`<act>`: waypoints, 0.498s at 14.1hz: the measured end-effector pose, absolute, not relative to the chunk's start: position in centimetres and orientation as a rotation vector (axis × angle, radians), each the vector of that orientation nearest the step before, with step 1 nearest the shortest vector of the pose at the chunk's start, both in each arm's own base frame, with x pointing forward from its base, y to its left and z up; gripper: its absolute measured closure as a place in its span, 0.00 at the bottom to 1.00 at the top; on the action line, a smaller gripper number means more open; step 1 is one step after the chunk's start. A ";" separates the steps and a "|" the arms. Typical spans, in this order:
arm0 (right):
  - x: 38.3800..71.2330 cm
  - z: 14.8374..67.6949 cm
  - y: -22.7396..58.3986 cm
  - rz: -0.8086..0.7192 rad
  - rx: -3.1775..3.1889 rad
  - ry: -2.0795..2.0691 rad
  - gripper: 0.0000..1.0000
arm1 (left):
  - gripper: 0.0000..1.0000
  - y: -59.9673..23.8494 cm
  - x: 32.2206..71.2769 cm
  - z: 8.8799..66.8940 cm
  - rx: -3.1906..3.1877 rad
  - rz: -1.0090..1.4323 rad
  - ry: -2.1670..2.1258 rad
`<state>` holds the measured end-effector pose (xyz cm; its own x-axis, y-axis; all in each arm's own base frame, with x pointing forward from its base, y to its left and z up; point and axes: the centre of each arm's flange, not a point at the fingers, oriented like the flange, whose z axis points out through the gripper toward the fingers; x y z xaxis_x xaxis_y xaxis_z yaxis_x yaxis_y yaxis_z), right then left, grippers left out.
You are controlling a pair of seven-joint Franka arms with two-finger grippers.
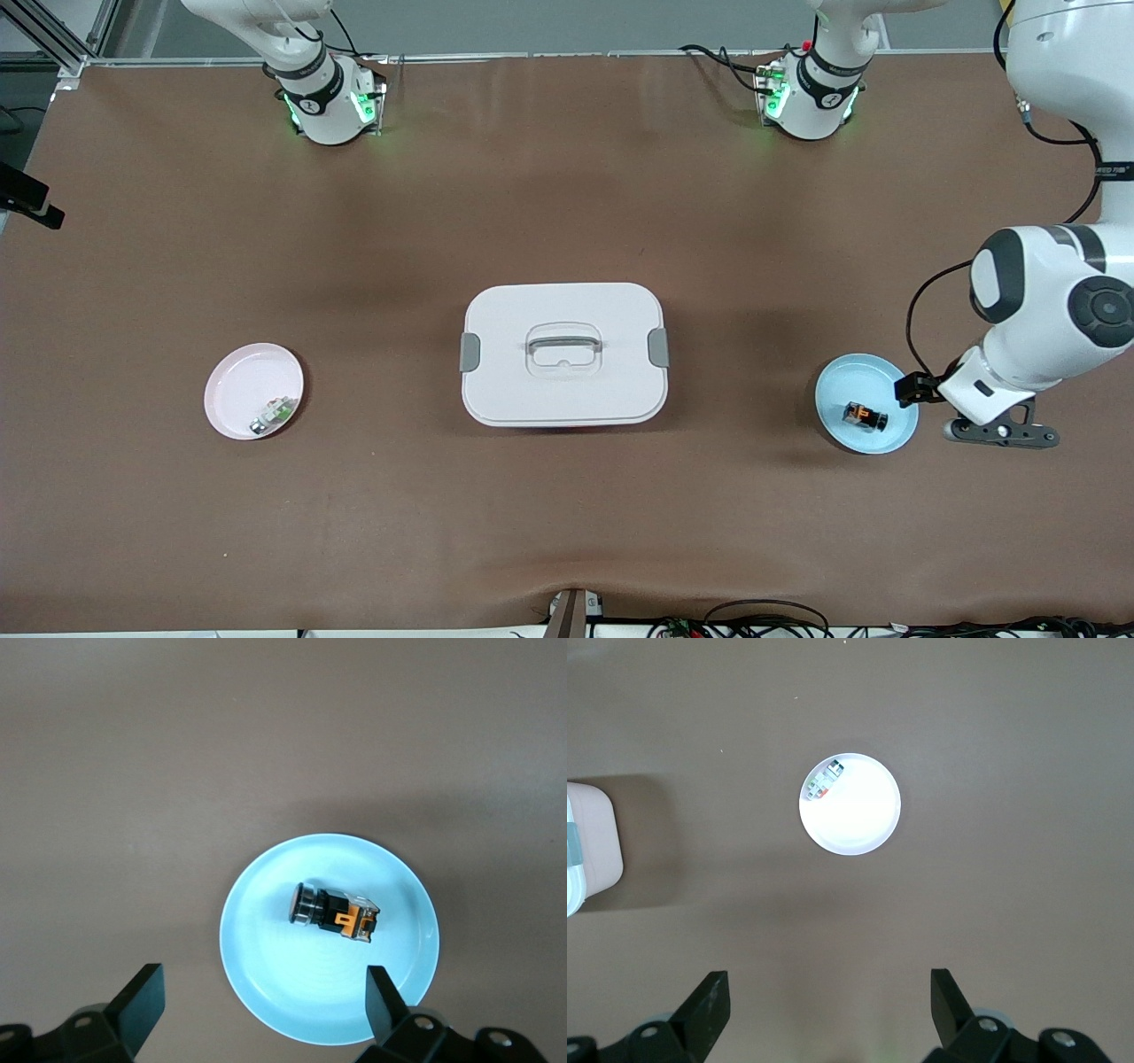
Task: Transfer orange switch to right arm and place
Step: 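Lower the left gripper over the black-and-orange switch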
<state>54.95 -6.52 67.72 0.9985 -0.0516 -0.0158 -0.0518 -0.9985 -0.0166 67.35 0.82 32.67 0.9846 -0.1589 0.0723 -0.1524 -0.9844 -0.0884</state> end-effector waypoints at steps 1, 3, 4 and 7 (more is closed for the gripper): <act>55.0 67.7 -6.5 0.024 -3.123 0.079 0.00 | 0.00 0.4 67.3 32.2 -3.046 -0.114 0.268; 55.0 67.7 -6.4 0.024 -3.123 0.076 0.00 | 0.00 -0.7 67.0 31.4 -3.050 -0.096 0.324; 55.0 67.7 -6.4 0.023 -3.123 0.076 0.00 | 0.00 -1.2 67.0 31.0 -3.053 -0.088 0.339; 55.0 67.7 -6.4 0.022 -3.122 0.078 0.00 | 0.00 -1.5 66.9 29.4 -3.050 -0.055 0.418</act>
